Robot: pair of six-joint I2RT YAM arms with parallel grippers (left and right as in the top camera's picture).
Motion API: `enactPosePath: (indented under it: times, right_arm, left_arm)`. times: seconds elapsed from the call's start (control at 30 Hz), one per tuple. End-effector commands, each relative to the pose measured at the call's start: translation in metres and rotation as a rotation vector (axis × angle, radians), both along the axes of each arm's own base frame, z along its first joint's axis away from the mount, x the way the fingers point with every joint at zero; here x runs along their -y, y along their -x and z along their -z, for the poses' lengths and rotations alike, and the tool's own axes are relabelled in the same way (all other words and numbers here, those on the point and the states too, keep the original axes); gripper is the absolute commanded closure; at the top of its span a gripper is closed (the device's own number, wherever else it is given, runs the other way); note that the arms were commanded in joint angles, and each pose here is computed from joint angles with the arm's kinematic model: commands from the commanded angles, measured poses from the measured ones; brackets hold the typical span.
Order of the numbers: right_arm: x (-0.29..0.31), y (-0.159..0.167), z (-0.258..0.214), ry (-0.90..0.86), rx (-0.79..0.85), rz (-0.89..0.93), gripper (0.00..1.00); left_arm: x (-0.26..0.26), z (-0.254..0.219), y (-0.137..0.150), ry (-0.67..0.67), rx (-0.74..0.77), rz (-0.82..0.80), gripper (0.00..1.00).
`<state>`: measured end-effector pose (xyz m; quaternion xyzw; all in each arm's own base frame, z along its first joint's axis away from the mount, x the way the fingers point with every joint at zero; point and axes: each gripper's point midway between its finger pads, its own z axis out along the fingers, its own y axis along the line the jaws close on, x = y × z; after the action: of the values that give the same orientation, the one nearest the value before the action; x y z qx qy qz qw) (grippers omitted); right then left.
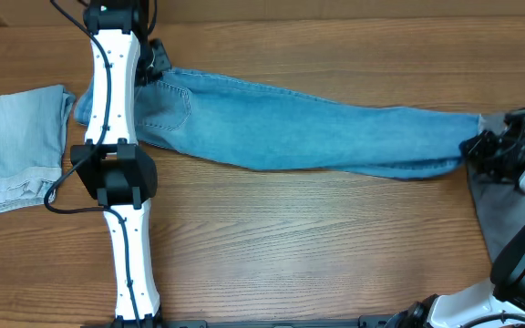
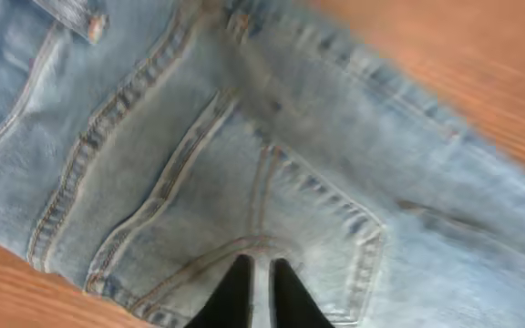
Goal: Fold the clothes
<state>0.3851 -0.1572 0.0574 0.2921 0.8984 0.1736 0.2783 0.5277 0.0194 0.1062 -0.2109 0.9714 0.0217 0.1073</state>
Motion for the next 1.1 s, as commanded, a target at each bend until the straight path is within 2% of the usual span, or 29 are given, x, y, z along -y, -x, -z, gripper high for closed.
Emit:
enactPosePath:
  times: [0.0, 0.13, 0.23, 0.43, 0.53, 0.63, 0.73, 0.83, 1.07]
  right_arm:
    - [0.015, -0.023, -0.046, 0.079, 0.049, -0.048, 0.96]
    - [-0.001, -0.033, -0.065, 0.131, 0.060, -0.165, 0.96]
    - [-0.036, -0.051, -0.084, 0.192, 0.095, -0.321, 0.96]
    - [-0.145, -0.071, -0.106, 0.240, 0.115, -0.598, 0.96]
    - [-0.205, -0.069, -0.105, 0.247, 0.127, -0.727, 0.96]
    - [-0.254, -0.062, -0.105, 0.239, 0.141, -0.830, 0.96]
    - [-0.296, -0.062, -0.110, 0.248, 0.170, -0.851, 0.96]
    - [-0.333, -0.064, -0.119, 0.221, 0.221, -0.847, 0.96]
    - [-0.394, -0.061, -0.123, 0.181, 0.280, -0.859, 0.96]
  left_arm:
    - [-0.001, 0.017, 0.008, 0.001, -0.054, 0.002, 0.96]
    - [0.005, 0.011, 0.005, 0.001, -0.033, 0.014, 0.96]
    - [0.008, -0.001, 0.000, 0.015, 0.000, 0.019, 0.96]
    - [0.009, -0.043, -0.004, 0.027, 0.094, 0.027, 0.96]
    - [0.006, -0.063, -0.003, 0.025, 0.140, 0.023, 0.93]
    - [-0.003, -0.073, -0.001, 0.023, 0.155, 0.007, 0.87]
    - [-0.016, -0.073, 0.007, 0.044, 0.134, -0.031, 0.87]
    - [-0.028, -0.071, 0.013, 0.050, 0.113, -0.045, 0.94]
    - [-0.032, -0.071, 0.013, 0.049, 0.114, -0.053, 0.88]
